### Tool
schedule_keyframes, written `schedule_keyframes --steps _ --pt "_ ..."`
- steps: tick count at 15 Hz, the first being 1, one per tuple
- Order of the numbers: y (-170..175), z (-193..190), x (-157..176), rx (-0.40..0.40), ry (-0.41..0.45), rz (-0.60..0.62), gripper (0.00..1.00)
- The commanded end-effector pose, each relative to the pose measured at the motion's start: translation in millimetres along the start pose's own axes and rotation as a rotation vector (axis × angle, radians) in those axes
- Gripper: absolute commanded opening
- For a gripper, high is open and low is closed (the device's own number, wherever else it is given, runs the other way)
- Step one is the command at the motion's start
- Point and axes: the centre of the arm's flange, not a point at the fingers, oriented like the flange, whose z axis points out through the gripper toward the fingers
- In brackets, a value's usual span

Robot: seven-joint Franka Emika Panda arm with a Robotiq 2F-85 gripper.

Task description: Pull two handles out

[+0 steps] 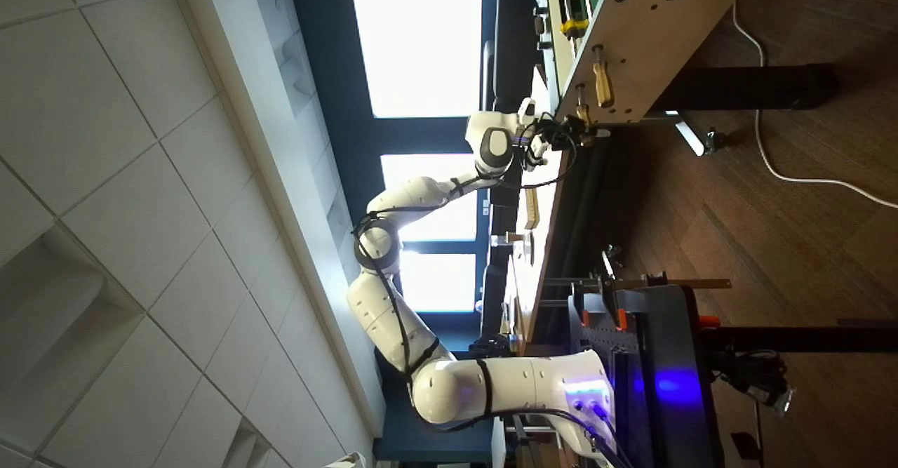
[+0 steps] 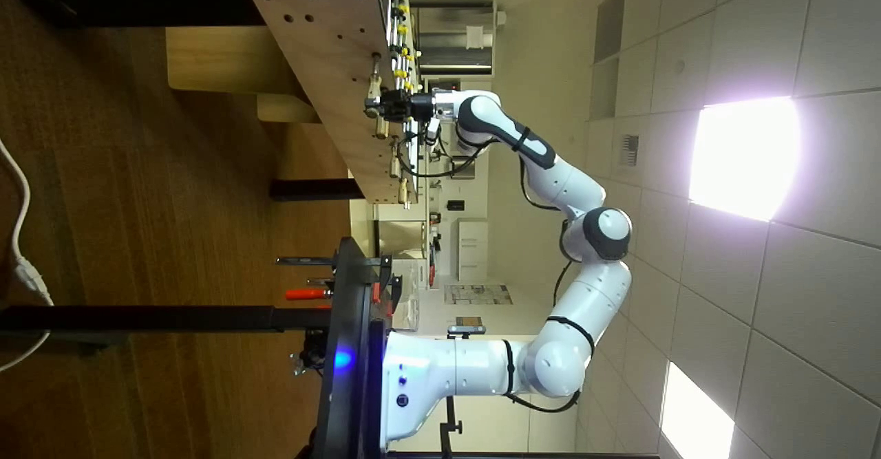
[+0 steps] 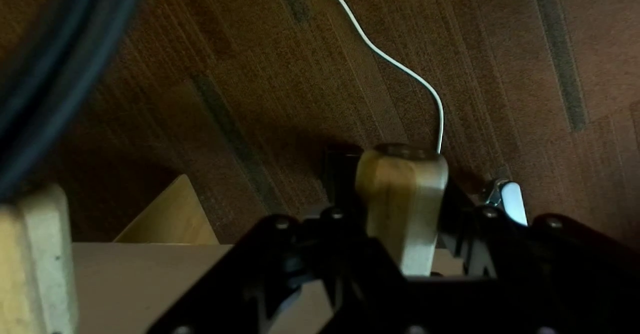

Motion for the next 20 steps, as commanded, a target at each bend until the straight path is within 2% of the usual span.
schedule_keyframes --steps 1,13,20 --pt "15.6 -17.9 -37.6 -0.008 -0.011 0.003 0.18" --pt "21.0 -16.7 -115.5 -0.007 0.004 0.016 0.18" --pt "19.0 -17.5 -147.3 -0.001 0.013 0.02 0.18"
